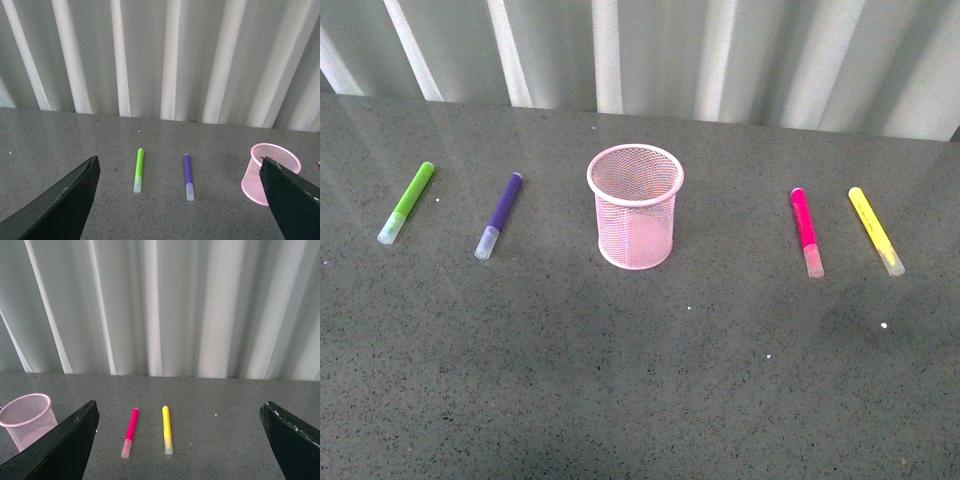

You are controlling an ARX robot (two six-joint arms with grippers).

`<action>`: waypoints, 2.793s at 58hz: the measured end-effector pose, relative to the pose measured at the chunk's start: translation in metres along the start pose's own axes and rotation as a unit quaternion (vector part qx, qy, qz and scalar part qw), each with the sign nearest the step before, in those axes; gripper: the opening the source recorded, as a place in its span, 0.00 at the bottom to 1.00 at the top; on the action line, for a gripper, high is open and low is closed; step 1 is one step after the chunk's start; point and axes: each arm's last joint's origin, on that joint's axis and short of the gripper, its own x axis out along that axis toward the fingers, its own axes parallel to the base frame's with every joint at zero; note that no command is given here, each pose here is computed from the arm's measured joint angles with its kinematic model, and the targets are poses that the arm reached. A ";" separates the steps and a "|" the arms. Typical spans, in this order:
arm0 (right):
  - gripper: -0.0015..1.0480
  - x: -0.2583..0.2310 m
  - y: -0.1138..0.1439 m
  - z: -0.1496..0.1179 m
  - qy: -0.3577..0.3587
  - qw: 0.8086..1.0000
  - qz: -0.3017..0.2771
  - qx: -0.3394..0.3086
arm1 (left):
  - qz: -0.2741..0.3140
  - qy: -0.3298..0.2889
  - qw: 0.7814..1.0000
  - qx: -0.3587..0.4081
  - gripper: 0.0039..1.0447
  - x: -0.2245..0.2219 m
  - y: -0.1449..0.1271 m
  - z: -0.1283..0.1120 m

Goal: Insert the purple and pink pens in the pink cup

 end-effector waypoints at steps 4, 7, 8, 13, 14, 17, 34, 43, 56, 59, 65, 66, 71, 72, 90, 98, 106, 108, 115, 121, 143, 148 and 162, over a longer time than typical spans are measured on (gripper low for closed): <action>0.93 0.000 0.000 0.000 0.000 1.000 0.000 0.000 | 0.000 0.000 1.000 0.000 0.94 0.000 0.000 0.000; 0.93 0.000 0.000 0.000 0.000 1.000 0.000 0.000 | 0.000 0.000 1.000 0.000 0.94 0.000 0.000 0.000; 0.93 0.000 0.000 0.000 0.000 1.000 0.000 0.000 | 0.000 0.000 1.000 0.000 0.94 0.000 0.000 0.000; 0.93 0.000 0.000 0.000 0.000 1.000 0.000 0.000 | 0.000 0.000 1.000 0.000 0.94 0.000 0.000 0.000; 0.93 0.000 0.000 0.000 0.000 1.000 0.000 0.000 | 0.000 0.000 1.000 0.000 0.94 0.000 0.000 0.000; 0.93 0.000 0.000 0.000 0.000 1.000 0.000 0.000 | 0.000 0.000 1.000 0.000 0.94 0.000 0.000 0.000; 0.93 0.000 0.000 0.000 0.000 1.000 0.000 0.000 | 0.000 0.000 1.000 0.000 0.94 0.000 0.000 0.000; 0.93 0.000 0.000 0.000 0.000 1.000 0.000 0.000 | 0.000 0.000 1.000 0.000 0.94 0.000 0.000 0.000; 0.93 0.000 0.000 0.000 0.000 1.000 0.000 0.000 | 0.000 0.000 1.000 0.000 0.94 0.000 0.000 0.000; 0.93 0.000 0.000 0.000 0.000 1.000 0.000 0.000 | 0.000 0.000 1.000 0.000 0.94 0.000 0.000 0.000; 0.93 0.000 0.000 0.000 0.000 1.000 0.000 0.000 | 0.035 0.128 0.989 -0.068 0.94 0.003 0.002 -0.001; 0.93 0.000 0.000 0.000 0.000 1.000 0.000 0.000 | 0.038 0.138 0.987 -0.076 0.94 0.004 0.002 -0.001; 0.93 0.000 0.000 0.000 0.000 1.000 0.000 0.000 | 0.043 0.167 0.979 -0.112 0.94 0.021 0.003 0.007; 0.93 0.000 0.000 0.000 0.000 1.000 0.000 0.000 | 0.036 0.167 0.979 -0.116 0.94 0.026 0.003 0.011; 0.93 0.000 0.000 0.000 0.000 1.000 0.000 0.000 | -0.046 0.331 0.942 -0.037 0.94 0.192 -0.012 0.029; 0.93 0.000 0.000 0.000 0.000 1.000 0.000 0.000 | -0.061 0.377 0.924 -0.011 0.94 0.245 -0.016 0.018; 0.93 0.000 0.000 0.000 0.000 1.000 0.000 0.000 | -0.076 0.367 0.927 0.001 0.94 0.288 -0.019 0.019; 0.93 0.000 0.000 0.000 0.000 1.000 0.000 0.000 | -0.090 0.374 0.923 0.003 0.94 0.302 -0.021 0.016; 0.93 0.000 0.000 0.000 0.000 1.000 0.000 0.000 | -0.096 0.406 0.908 0.025 0.94 0.329 -0.026 -0.004; 0.93 0.000 0.000 0.000 0.000 1.000 0.000 0.000 | -0.094 0.431 0.897 0.037 0.94 0.336 -0.027 -0.020; 0.93 0.000 0.000 0.000 0.000 1.000 0.000 0.000 | -0.128 0.468 0.873 0.048 0.94 0.343 -0.052 -0.061; 0.93 0.000 0.000 0.000 0.000 1.000 0.000 0.000 | -0.128 0.469 0.872 0.058 0.94 0.347 -0.060 -0.066; 0.93 0.000 0.000 0.000 0.000 1.000 0.000 0.000 | -0.117 0.481 0.866 0.075 0.94 0.355 -0.069 -0.091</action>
